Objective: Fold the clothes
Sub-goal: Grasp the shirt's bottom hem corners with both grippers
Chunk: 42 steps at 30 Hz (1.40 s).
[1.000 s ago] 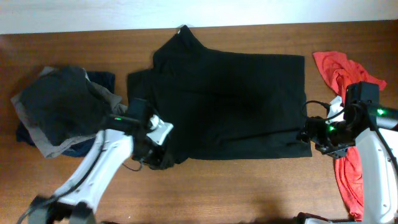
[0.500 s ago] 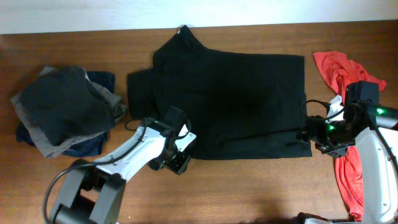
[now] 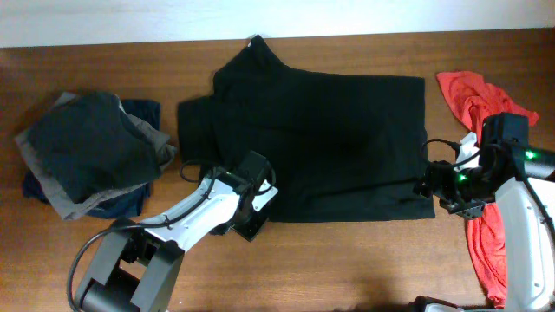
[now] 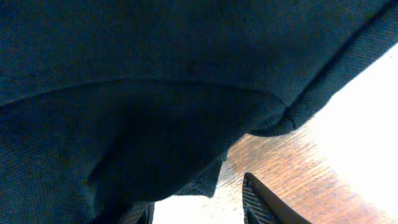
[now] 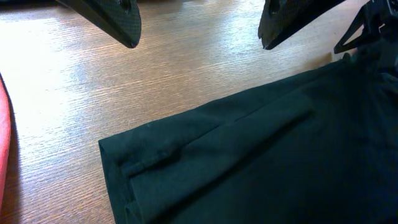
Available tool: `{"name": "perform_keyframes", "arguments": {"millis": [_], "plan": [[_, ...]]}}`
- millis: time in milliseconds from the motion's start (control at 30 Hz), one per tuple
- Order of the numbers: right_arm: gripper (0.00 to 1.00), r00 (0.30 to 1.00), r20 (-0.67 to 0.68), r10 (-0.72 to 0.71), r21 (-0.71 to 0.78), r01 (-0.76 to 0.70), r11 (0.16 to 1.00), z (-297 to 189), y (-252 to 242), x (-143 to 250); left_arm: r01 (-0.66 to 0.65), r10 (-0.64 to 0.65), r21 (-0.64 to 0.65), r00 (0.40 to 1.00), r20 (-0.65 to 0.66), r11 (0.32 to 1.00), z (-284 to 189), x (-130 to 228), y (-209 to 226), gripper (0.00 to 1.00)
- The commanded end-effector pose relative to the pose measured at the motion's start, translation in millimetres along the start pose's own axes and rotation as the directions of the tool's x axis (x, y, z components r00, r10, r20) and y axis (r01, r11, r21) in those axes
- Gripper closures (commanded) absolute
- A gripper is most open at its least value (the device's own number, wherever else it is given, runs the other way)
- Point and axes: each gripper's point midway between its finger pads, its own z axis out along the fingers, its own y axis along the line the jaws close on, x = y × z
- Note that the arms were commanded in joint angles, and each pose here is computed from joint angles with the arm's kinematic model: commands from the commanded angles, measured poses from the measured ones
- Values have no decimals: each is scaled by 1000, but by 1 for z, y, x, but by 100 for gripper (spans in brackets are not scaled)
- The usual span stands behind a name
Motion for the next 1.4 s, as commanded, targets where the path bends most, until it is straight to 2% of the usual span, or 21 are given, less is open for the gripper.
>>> {"name": "perform_keyframes", "arguments": {"millis": [0, 100, 233, 300, 333, 567, 767, 1067, 1233, 1267, 1367], "plan": [[34, 1000, 6, 4, -3, -4, 1000, 0, 0, -1, 0, 1, -39, 1000, 14, 999, -1, -8, 7, 58], [34, 1000, 10, 3, -3, -3, 1000, 0, 1, -2, -2, 3, -40, 1000, 18, 999, -1, -9, 7, 65], [34, 1000, 10, 2, -3, -2, 1000, 0, 1, -3, -5, 6, -40, 1000, 20, 999, -1, -10, 7, 85], [34, 1000, 10, 2, -3, -2, 1000, 0, 1, -3, -5, 6, -39, 1000, 17, 999, -1, -9, 7, 99], [34, 1000, 10, 2, -3, -2, 1000, 0, 1, -3, -5, 5, -39, 1000, 15, 999, -1, -8, 7, 100], [34, 1000, 10, -1, -3, 1, 1000, 0, 0, -2, 11, -13, -17, 996, -93, 1000, -22, 8, 2, 100], [34, 1000, 11, -1, 0, 1, 1000, 0, 0, -3, 46, -21, 174, 989, -145, 984, -53, 15, -33, 100], [34, 1000, 7, -23, 6, 23, 1000, 0, -1, -2, 99, -30, 233, 958, -284, 967, -84, 51, -48, 100], [34, 1000, 10, -23, 12, 23, 1000, 0, -2, -2, 92, -29, 232, 965, -261, 968, -83, 46, -47, 100], [31, 1000, 14, -23, 21, 23, 1000, 0, -4, -3, 88, -29, 231, 968, -249, 969, -82, 43, -47, 100], [28, 999, 25, 19, 108, -22, 994, 1, -20, -6, 77, -28, 231, 977, -211, 970, -80, 34, -46, 100]]}}
